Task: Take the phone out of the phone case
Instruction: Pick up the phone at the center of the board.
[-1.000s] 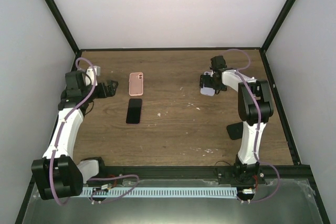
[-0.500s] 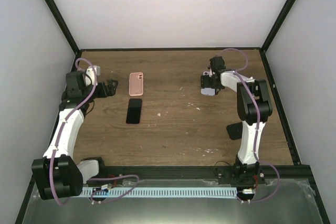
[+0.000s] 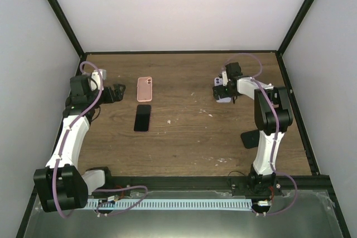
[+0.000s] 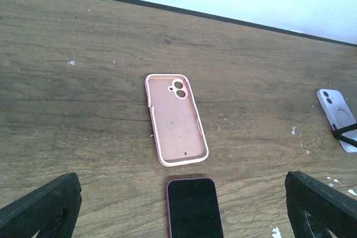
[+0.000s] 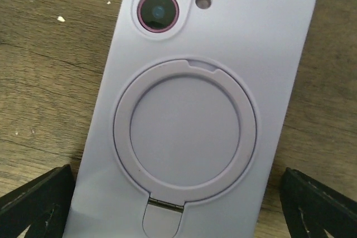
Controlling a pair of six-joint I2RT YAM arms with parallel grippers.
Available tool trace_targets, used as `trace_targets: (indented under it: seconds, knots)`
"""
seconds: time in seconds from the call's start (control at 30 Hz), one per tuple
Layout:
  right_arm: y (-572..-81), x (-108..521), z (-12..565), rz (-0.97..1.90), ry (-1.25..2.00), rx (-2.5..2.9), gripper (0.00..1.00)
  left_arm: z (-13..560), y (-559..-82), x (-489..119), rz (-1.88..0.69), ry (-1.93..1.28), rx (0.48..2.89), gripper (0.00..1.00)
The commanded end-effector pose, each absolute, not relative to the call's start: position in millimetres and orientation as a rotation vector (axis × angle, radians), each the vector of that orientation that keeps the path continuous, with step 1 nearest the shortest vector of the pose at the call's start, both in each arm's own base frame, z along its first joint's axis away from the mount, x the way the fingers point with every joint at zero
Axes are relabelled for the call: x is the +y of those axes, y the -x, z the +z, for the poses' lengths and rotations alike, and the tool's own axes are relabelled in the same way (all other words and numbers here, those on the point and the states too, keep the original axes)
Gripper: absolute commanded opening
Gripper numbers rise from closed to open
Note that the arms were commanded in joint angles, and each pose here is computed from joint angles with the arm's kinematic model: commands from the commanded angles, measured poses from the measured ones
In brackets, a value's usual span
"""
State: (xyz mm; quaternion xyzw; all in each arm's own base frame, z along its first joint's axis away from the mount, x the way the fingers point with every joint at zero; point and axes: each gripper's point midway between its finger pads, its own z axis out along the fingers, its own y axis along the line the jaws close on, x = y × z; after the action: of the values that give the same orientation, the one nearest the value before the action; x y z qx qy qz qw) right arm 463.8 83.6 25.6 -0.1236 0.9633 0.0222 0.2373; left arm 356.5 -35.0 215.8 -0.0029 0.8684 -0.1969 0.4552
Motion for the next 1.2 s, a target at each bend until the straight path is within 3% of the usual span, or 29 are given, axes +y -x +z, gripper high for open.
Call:
trace_targets:
  seconds: [0.0, 0.27, 0.57, 0.77, 1.17]
  knots:
    - [-445, 73, 4, 0.028, 0.286, 2.791, 0.98, 224, -360, -34, -0.474, 0.008, 2.105, 1.0]
    - [-443, 79, -16, -0.027, 0.134, 2.856, 0.95, 226, -364, -28, -0.436, 0.039, 2.094, 1.0]
    - [-447, 89, -9, 0.036, 0.167, 2.847, 0.73, 227, -368, -32, -0.442, 0.022, 2.112, 1.0]
    - [-455, 113, 31, 0.145, 0.334, 2.74, 0.64, 233, -365, -51, -0.507, -0.082, 2.111, 1.0]
    - [-417, 210, 117, 0.388, 0.895, 2.355, 0.59, 226, -352, -99, -0.841, -0.221, 2.152, 1.0]
